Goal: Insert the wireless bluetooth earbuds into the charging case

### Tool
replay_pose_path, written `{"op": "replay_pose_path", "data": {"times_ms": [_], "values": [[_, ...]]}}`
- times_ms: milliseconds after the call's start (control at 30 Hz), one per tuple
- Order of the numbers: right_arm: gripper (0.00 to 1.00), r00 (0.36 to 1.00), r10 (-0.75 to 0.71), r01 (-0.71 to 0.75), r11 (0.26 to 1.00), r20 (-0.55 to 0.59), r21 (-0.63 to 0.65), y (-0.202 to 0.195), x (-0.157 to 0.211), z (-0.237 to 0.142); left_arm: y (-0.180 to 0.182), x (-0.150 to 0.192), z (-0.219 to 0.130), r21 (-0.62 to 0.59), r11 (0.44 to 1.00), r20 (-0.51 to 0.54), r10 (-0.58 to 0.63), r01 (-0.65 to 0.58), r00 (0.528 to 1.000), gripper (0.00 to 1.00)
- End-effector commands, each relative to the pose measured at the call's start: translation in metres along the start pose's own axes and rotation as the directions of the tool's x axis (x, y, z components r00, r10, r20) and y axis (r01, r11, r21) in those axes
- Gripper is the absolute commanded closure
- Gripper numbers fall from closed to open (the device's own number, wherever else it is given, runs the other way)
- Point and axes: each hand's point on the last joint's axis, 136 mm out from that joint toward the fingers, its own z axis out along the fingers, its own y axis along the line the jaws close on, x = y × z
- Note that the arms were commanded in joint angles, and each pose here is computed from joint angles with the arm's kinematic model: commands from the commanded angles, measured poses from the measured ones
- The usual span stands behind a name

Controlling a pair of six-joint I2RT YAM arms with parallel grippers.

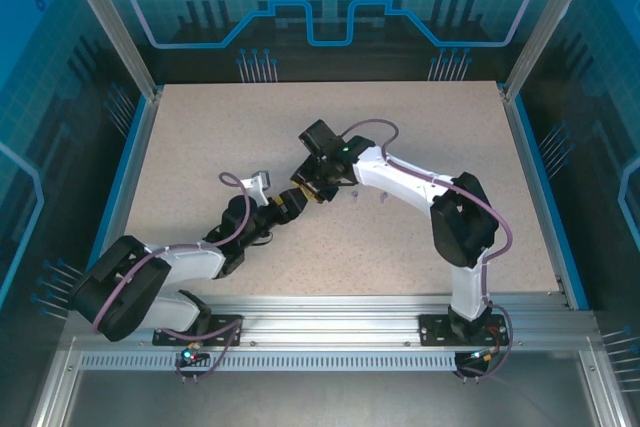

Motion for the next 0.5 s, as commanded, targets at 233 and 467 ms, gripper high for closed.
{"op": "replay_pose_path", "data": {"times_ms": [233,467], "values": [[0.57,1.0,0.009,-0.01,0.999,-0.012,-0.033,0.0095,0.0118,-0.011,-0.0177,-0.019,0.0104,0.047,0.999,0.072,0.025,-0.028,0.997,0.4],[0.57,1.0,0.014,-0.015,0.999,-0.012,-0.033,0.0095,0.0119,-0.0102,-0.0146,-0.0163,0.0136,0.048,0.999,0.07,0.012,-0.016,0.997,0.51]]}}
